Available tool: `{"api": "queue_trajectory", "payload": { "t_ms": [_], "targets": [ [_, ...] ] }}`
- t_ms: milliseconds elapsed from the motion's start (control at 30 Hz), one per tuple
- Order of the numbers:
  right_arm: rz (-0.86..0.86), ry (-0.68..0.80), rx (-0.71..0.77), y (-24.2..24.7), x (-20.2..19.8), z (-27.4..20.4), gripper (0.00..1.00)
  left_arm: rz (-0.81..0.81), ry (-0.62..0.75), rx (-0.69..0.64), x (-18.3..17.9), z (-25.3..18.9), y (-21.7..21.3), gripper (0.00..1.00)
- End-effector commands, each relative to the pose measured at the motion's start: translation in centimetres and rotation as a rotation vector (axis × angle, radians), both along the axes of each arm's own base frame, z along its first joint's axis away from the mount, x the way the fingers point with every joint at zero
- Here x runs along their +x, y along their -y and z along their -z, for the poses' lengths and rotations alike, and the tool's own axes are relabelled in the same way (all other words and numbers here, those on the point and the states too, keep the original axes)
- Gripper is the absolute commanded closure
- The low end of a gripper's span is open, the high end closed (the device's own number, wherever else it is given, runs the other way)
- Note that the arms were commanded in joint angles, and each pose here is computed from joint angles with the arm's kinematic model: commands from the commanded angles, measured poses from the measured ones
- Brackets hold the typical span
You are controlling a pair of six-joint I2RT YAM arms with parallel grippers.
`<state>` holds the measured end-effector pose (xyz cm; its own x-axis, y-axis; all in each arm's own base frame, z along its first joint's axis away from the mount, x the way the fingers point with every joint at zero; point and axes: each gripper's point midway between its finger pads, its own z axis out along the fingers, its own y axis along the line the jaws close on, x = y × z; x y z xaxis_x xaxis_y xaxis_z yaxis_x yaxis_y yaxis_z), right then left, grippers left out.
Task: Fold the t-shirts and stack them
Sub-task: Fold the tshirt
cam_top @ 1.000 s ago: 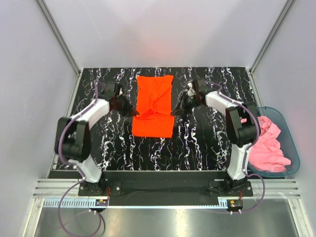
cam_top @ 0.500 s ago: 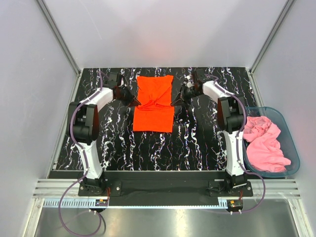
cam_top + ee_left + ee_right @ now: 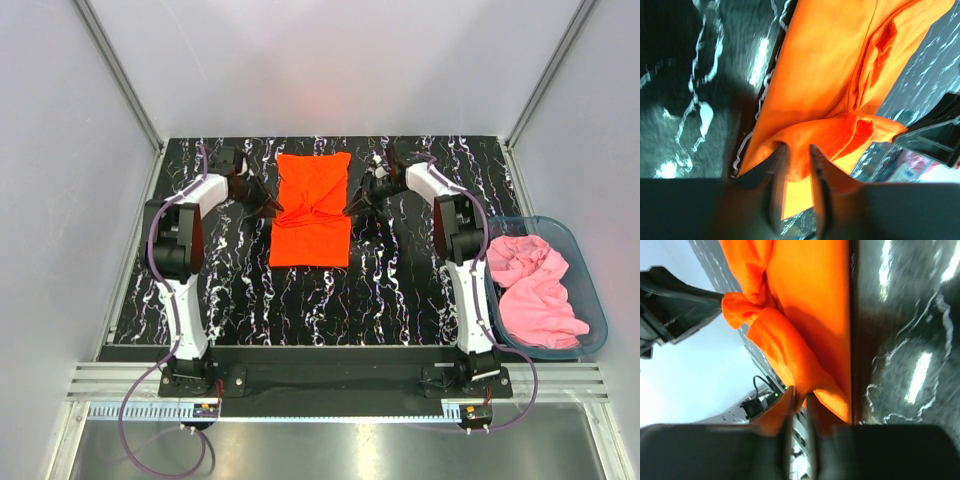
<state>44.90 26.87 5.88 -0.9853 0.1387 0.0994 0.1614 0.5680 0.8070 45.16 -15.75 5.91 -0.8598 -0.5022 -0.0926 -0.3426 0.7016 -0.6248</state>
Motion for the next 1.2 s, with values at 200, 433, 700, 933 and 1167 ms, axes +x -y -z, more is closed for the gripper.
{"api": "queue_trajectory", "payload": {
  "t_ms": [200,433,700,933,1167],
  "targets": [
    [0.007,0.127,-0.205,2.5,1.7,-3.0,0.53,0.173,0.254,0.103,-0.7,-8.0,0.1,0.56],
    [-0.010,0.217,-0.326,-0.2,-2.8,-2.3,0.60,0.230,0.182,0.014,-6.2,-3.8,4.5,0.66],
    [-0.041,0.234,-0.351,-4.3,-1.6,1.4,0.92,0.250,0.154,0.025,-3.1,-0.8,6.0,0.68],
    [0.005,0.275,-0.392,-4.3,0.5,2.7,0.94,0.242,0.168,0.074,-1.1,-0.2,5.6,0.67],
    [0.078,0.355,-0.410,-4.1,4.0,0.9,0.91,0.244,0.210,0.138,2.1,-0.5,5.1,0.65]
  ]
}}
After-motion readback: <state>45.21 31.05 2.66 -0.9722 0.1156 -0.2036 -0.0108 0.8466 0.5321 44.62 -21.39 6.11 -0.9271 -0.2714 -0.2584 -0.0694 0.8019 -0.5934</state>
